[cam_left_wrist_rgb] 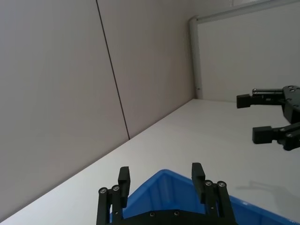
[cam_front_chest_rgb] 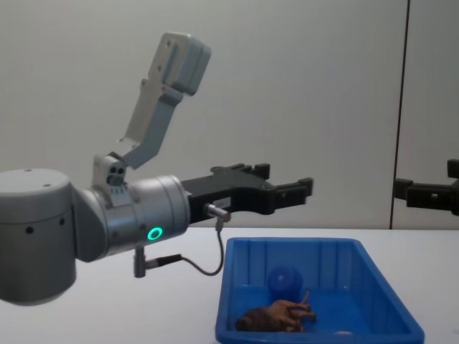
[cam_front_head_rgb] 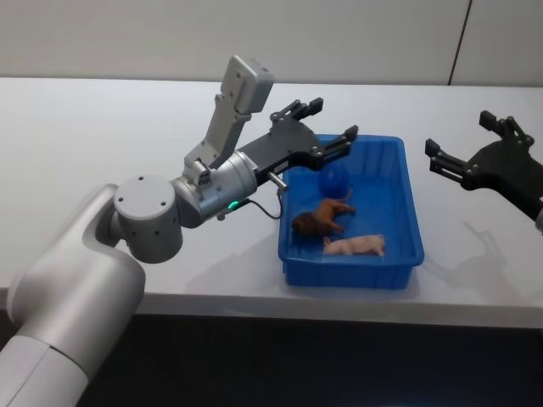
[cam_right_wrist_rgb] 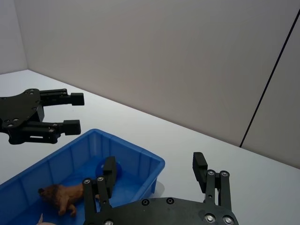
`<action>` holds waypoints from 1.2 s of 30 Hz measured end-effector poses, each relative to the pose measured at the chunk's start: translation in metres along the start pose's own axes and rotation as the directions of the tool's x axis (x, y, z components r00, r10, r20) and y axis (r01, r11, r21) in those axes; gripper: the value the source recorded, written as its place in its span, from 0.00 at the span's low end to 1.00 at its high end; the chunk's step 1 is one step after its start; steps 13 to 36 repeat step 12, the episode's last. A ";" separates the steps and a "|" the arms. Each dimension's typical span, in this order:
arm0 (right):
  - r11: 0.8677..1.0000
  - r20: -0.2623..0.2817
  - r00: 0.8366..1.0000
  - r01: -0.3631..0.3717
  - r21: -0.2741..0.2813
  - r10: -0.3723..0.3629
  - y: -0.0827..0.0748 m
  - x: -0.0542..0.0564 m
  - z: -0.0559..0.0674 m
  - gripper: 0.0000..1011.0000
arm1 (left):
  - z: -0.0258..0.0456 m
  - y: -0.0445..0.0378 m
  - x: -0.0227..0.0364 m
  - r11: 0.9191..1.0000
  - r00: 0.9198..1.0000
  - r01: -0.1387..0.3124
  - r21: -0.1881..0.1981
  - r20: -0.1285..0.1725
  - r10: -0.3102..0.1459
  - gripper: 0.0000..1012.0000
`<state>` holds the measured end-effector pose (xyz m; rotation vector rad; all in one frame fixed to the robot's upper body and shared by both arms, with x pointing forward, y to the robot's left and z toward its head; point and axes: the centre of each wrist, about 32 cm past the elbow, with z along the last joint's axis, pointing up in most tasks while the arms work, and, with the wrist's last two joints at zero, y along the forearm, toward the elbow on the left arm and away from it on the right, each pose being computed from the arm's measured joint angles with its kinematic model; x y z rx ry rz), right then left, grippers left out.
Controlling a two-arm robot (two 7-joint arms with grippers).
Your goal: Pick up the two dolls from the table and place them into the box.
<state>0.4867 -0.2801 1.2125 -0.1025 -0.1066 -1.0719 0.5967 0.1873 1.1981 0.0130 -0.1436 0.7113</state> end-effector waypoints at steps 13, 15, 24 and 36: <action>1.000 0.000 1.000 0.000 0.000 0.000 0.000 0.000 0.000 0.99 | 0.0037 0.0006 -0.0071 0.998 0.999 0.032 -0.046 -0.006 -0.033 0.99; 1.000 0.000 1.000 0.000 0.000 0.000 0.000 0.000 0.000 0.99 | 0.0037 0.0006 -0.0071 0.998 0.999 0.032 -0.046 -0.006 -0.033 0.99; 1.000 0.000 1.000 0.000 0.000 0.000 0.000 0.000 0.000 0.99 | 0.0037 0.0006 -0.0071 0.998 0.999 0.032 -0.046 -0.006 -0.033 0.99; 1.000 0.000 1.000 0.000 0.000 0.000 0.000 0.000 0.000 0.99 | 0.0037 0.0006 -0.0071 0.998 0.999 0.032 -0.046 -0.006 -0.033 0.99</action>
